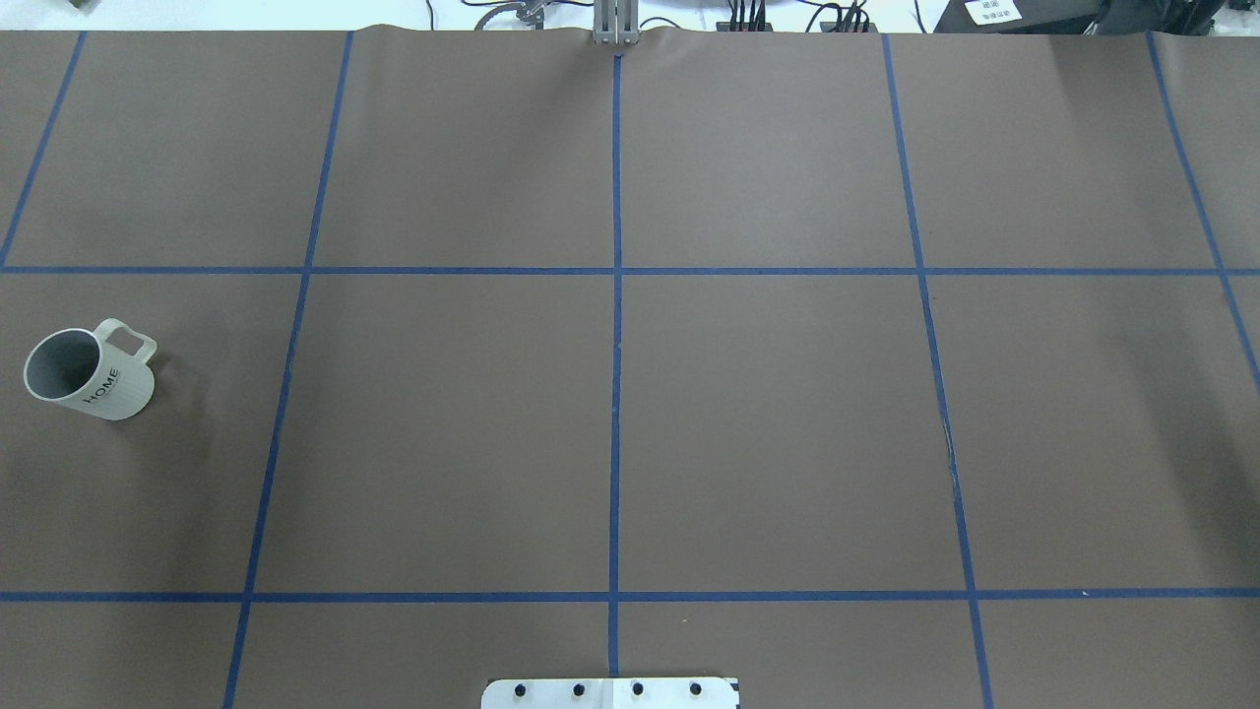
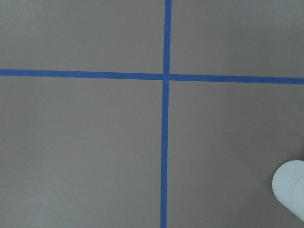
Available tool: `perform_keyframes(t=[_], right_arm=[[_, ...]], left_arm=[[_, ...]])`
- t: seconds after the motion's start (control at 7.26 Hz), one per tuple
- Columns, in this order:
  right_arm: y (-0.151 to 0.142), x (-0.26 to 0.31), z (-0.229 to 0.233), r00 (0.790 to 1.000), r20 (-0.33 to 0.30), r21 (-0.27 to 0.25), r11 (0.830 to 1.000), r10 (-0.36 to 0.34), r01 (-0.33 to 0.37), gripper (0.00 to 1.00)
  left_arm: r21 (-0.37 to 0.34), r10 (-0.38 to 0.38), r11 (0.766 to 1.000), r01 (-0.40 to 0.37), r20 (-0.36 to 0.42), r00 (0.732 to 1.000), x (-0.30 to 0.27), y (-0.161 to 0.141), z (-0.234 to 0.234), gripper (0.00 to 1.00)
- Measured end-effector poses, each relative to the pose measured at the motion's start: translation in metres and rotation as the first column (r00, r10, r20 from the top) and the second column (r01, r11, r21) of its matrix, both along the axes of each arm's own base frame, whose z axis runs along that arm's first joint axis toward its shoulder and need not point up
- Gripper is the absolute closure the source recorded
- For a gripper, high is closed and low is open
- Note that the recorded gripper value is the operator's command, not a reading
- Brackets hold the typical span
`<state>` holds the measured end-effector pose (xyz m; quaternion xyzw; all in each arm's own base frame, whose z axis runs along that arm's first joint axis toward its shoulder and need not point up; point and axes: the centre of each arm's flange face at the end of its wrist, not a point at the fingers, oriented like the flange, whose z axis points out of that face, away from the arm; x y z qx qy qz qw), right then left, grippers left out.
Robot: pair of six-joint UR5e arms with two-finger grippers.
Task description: Left arm hands cup to right arm to dump lemon
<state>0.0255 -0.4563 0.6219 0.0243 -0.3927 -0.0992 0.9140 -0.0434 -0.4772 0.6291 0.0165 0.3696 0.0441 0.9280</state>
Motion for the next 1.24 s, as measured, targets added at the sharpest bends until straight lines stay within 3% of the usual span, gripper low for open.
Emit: perform_keyframes(t=[0.83,1.24], right_arm=[[-0.001,0.000,-0.002,1.000,-0.012,0.016,1.000,-0.004,0.004,0.00],[-0.002,-0.001,-0.004,1.000,-0.003,0.016,1.000,-0.004,0.004,0.00]], left_arm=[[-0.001,0.008,1.000,-0.008,-0.016,1.000,0.002,0.008,0.004,0.00],[0.016,0.020,1.000,-0.018,-0.090,0.996,0.011,0.007,-0.009,0.00]])
